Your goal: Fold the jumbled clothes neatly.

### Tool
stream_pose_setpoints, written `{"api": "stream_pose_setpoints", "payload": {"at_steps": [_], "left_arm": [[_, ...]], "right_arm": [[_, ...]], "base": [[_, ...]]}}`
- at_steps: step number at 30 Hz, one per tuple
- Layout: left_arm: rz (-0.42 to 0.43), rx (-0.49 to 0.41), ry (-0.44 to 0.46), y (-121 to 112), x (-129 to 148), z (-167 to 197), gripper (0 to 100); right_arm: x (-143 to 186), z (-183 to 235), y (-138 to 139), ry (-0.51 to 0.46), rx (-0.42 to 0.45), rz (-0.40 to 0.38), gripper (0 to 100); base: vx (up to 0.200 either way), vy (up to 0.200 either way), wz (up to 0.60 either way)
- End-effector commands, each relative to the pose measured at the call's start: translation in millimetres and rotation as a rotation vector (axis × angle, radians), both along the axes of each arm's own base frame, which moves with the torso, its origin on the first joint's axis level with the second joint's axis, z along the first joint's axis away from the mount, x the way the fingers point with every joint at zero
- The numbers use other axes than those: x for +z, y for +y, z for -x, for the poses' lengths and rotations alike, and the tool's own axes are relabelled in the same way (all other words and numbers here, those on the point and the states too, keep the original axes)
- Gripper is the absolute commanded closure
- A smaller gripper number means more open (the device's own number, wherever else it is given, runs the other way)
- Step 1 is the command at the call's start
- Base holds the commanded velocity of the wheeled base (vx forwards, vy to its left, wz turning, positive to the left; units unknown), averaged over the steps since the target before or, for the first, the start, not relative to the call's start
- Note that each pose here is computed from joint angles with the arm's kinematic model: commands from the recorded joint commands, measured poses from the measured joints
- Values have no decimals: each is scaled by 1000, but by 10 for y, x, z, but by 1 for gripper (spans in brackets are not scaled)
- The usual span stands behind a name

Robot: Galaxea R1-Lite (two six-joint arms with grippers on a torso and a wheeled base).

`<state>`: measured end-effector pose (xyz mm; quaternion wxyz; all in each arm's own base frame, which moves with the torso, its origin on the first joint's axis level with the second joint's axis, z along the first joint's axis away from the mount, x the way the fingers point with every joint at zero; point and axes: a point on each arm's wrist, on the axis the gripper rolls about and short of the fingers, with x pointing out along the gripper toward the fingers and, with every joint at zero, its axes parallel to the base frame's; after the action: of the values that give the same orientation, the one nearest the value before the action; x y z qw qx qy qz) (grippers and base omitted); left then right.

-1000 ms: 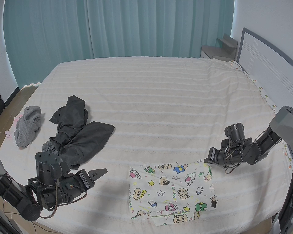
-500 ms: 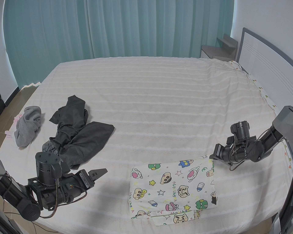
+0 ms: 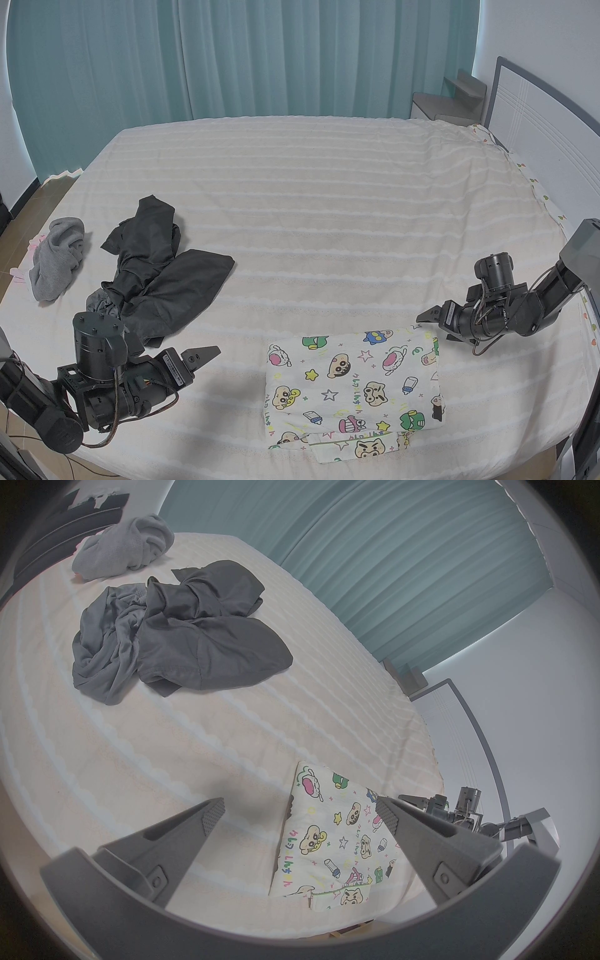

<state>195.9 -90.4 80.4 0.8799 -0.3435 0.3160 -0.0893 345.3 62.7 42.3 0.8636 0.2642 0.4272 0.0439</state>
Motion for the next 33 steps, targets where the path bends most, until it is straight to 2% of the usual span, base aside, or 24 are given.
{"api": "stream_pose_setpoints", "payload": {"at_steps": [1, 6, 11, 15, 26, 33], "left_arm": [[-1, 0, 2, -1, -5, -2, 0], [-2, -1, 5, -5, -12, -3, 0], [6, -10, 12, -41, -18, 12, 0], [15, -9, 12, -46, -8, 18, 0], [13, -16, 16, -60, -18, 26, 0], [11, -16, 20, -60, -27, 27, 0]], "right_arm": [[119, 169, -39, -7, -2, -4, 0], [108, 684, -20, 53, 49, 1, 0], [2, 955, 29, 15, 83, -1, 0], [-85, 1117, 46, -18, 104, -8, 0], [-141, 1166, 45, -10, 109, -11, 0], [-155, 1092, 172, -67, 150, -20, 0]], "base": [[0, 0, 0], [0, 0, 0], [0, 0, 0], [-200, 0, 0], [-200, 0, 0], [0, 0, 0]]}}
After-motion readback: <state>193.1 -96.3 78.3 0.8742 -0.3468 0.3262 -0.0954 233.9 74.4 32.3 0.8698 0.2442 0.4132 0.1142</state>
